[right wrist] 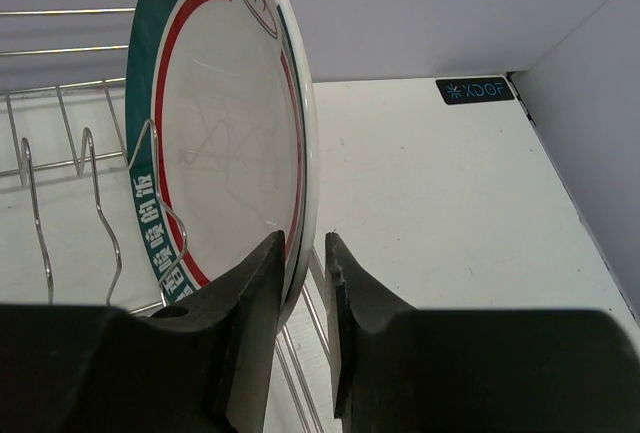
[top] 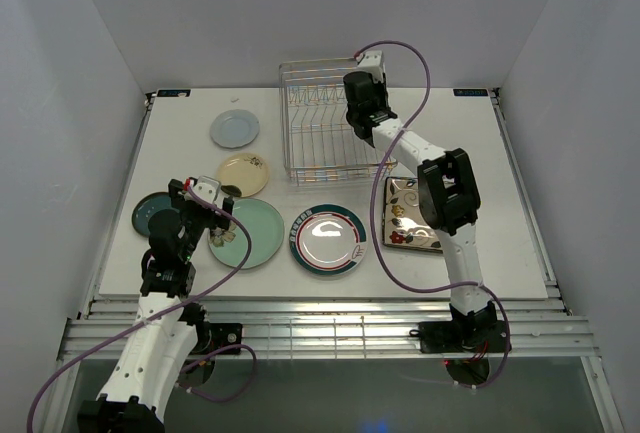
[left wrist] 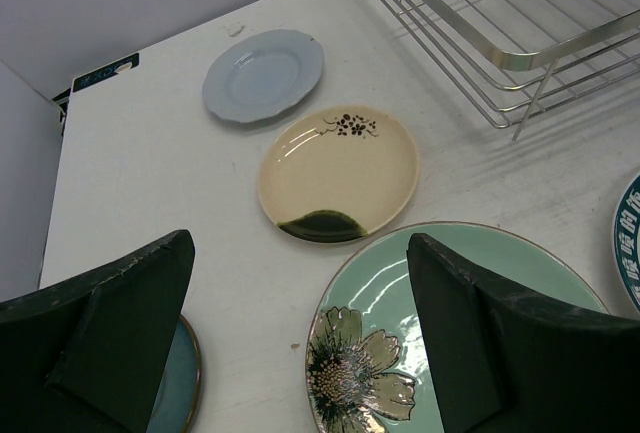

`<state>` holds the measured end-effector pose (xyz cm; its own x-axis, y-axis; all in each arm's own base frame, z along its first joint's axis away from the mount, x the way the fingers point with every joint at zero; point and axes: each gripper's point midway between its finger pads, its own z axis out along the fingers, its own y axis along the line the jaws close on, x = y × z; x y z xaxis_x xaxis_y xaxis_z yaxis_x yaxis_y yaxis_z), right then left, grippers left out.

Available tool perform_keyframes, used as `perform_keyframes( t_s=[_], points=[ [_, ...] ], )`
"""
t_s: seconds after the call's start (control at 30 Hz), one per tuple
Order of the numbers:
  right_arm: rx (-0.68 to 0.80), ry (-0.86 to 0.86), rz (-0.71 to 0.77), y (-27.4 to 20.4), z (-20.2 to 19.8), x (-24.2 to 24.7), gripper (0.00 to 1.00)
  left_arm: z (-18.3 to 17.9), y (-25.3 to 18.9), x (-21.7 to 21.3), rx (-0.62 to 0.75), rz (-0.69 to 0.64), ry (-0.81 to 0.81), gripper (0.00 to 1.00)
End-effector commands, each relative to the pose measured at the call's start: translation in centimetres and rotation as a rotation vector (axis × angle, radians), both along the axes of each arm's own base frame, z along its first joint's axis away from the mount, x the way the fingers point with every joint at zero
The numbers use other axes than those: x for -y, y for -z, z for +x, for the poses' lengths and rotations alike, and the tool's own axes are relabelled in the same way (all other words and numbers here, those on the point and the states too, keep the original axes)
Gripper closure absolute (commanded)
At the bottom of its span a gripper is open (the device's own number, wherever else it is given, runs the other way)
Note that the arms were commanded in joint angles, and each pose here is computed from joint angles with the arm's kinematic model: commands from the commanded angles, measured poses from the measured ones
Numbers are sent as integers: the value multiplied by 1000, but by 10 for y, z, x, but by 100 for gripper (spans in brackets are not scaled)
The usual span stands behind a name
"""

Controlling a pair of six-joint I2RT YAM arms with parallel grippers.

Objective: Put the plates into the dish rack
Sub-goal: Insert the plate into the dish rack, then pick up the plate at the center of the board.

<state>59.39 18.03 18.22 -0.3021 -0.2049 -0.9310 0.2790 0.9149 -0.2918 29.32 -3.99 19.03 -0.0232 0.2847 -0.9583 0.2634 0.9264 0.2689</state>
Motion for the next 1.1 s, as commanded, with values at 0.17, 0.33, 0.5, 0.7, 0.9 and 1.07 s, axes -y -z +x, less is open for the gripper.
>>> perform_keyframes(
  t_s=[0.17,0.33,0.5,0.7,0.9,1.07],
  points=[
    [116,16,78,-55,-6,4,69,1,-15,3,33,4,15,2],
    [121,8,90,-60,-11,5,59,0,-16,2,38,4,14,2],
    [144,-2,122,-73,-21,9,54,0,-15,2,35,5,14,2],
    [158,-25,165,-81,-35,9,51,0,-16,2,38,5,11,2],
    [159,-41,195,-85,-48,12,46,0,-17,1,42,5,5,2],
    [163,-65,235,-91,-60,13,42,-1,-18,1,49,6,6,2]
  ],
)
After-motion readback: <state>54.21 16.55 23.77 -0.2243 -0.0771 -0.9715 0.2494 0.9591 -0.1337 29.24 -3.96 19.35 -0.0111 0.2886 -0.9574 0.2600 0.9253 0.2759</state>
